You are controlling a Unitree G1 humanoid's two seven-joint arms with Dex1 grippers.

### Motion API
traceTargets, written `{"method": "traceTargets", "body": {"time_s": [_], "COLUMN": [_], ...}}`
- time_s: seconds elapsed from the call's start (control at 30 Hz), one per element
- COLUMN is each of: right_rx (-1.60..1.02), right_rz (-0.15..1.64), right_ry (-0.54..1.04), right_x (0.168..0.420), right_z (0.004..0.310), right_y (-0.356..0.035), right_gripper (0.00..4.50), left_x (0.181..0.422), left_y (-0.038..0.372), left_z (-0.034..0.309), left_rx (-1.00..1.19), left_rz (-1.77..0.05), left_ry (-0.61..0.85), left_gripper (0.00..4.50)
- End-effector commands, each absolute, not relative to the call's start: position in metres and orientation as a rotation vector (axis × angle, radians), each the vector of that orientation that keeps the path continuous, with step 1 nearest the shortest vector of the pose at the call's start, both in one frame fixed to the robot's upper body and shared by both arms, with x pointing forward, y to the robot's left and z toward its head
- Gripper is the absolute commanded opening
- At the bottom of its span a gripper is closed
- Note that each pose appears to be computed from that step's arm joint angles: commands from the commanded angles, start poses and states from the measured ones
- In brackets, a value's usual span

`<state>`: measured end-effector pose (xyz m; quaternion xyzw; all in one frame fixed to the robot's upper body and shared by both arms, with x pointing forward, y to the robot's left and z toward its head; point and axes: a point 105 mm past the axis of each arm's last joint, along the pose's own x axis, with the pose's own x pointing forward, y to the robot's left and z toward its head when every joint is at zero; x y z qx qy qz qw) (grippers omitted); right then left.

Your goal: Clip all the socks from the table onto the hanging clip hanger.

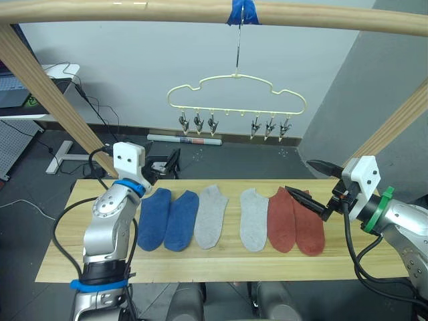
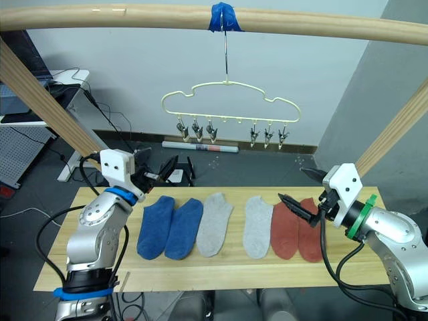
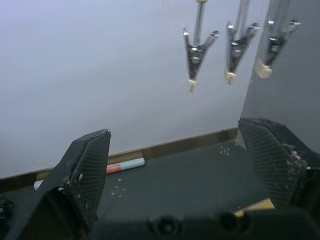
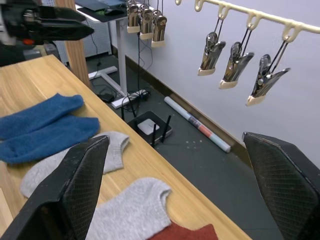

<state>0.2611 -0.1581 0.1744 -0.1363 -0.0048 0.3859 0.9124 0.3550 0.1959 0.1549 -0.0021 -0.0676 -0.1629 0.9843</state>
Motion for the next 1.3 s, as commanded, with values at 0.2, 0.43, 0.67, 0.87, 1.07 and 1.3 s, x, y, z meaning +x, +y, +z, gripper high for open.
{"method": "traceTargets", "body": {"time_s": [0.2,0.43,0.67,0.87,1.07,1.3], "right_rx": [-0.282,-0.283,-0.291,-0.291,-0.29,-0.287], "right_rz": [0.828,0.861,0.858,0.855,0.859,0.865], "right_ry": [-0.062,-0.079,-0.082,-0.083,-0.094,-0.101], "right_x": [0.247,0.242,0.242,0.243,0.244,0.245], "right_z": [0.186,0.191,0.194,0.194,0.197,0.2], "right_y": [-0.145,-0.138,-0.139,-0.139,-0.137,-0.136], "right_gripper": [4.5,4.5,4.5,4.5,4.5,4.5], "left_x": [0.367,0.377,0.385,0.39,0.392,0.393], "left_y": [0.176,0.167,0.174,0.176,0.173,0.17], "left_z": [0.171,0.186,0.197,0.202,0.206,0.211], "left_rx": [0.002,-0.002,-0.031,-0.05,-0.054,-0.057], "left_rz": [-0.387,-0.382,-0.322,-0.315,-0.314,-0.316], "left_ry": [-0.221,-0.293,-0.335,-0.347,-0.36,-0.378], "left_gripper": [3.12,3.12,3.12,3.12,3.12,3.12]}}
